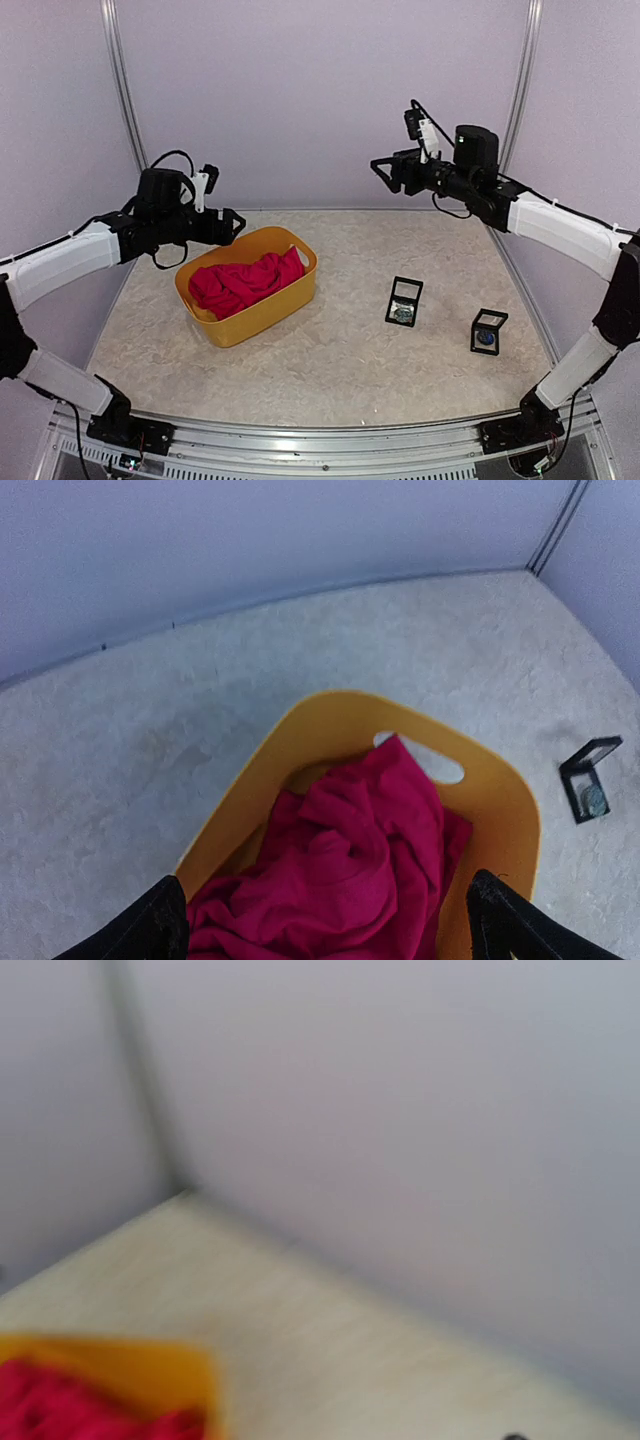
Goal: Pin the brooch onto the clothing
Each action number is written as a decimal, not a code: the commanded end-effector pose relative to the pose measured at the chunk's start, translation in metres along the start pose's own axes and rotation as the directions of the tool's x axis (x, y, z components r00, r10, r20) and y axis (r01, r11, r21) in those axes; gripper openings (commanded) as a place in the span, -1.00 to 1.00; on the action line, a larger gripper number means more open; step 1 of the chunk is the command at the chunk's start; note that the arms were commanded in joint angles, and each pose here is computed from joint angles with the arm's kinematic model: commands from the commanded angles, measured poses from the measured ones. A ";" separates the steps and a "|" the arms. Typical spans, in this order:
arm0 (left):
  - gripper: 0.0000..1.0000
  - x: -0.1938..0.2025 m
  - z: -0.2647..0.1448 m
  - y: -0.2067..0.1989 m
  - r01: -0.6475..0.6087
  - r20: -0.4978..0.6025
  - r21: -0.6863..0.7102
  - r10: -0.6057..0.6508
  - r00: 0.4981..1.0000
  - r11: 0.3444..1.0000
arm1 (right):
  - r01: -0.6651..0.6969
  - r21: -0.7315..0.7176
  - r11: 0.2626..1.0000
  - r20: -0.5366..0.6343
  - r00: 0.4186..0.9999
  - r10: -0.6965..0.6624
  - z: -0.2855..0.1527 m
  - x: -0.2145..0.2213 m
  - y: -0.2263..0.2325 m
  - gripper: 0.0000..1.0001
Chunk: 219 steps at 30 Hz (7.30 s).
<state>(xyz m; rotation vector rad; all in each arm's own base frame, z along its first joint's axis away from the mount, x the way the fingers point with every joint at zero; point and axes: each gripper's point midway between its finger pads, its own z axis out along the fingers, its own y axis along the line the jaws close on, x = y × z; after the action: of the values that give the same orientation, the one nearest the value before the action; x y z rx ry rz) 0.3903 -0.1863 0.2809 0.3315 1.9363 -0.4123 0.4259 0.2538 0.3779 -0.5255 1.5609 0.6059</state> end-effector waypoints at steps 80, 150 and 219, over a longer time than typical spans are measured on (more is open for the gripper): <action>0.98 -0.003 0.005 -0.132 -0.376 -0.040 0.360 0.417 0.908 0.854 | -0.216 0.236 0.947 -0.278 0.919 0.279 0.179 0.114 -0.006 0.15; 0.98 0.013 0.085 0.264 -0.006 -0.068 -0.527 -0.036 0.997 0.850 | 0.169 -0.169 0.971 -0.777 0.583 -0.237 -0.088 0.251 -0.026 0.58; 0.97 0.082 -0.027 -0.056 -0.107 -0.011 0.059 0.108 0.994 0.993 | 0.086 0.585 0.807 -0.693 0.570 0.441 -0.051 0.295 -0.338 -1.00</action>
<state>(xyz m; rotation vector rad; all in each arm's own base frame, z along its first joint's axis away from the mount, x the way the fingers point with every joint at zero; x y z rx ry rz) 0.3113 -0.2171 0.2130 0.4574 1.9333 -0.3895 0.5925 -0.0114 0.0661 -0.2100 2.5523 -0.0389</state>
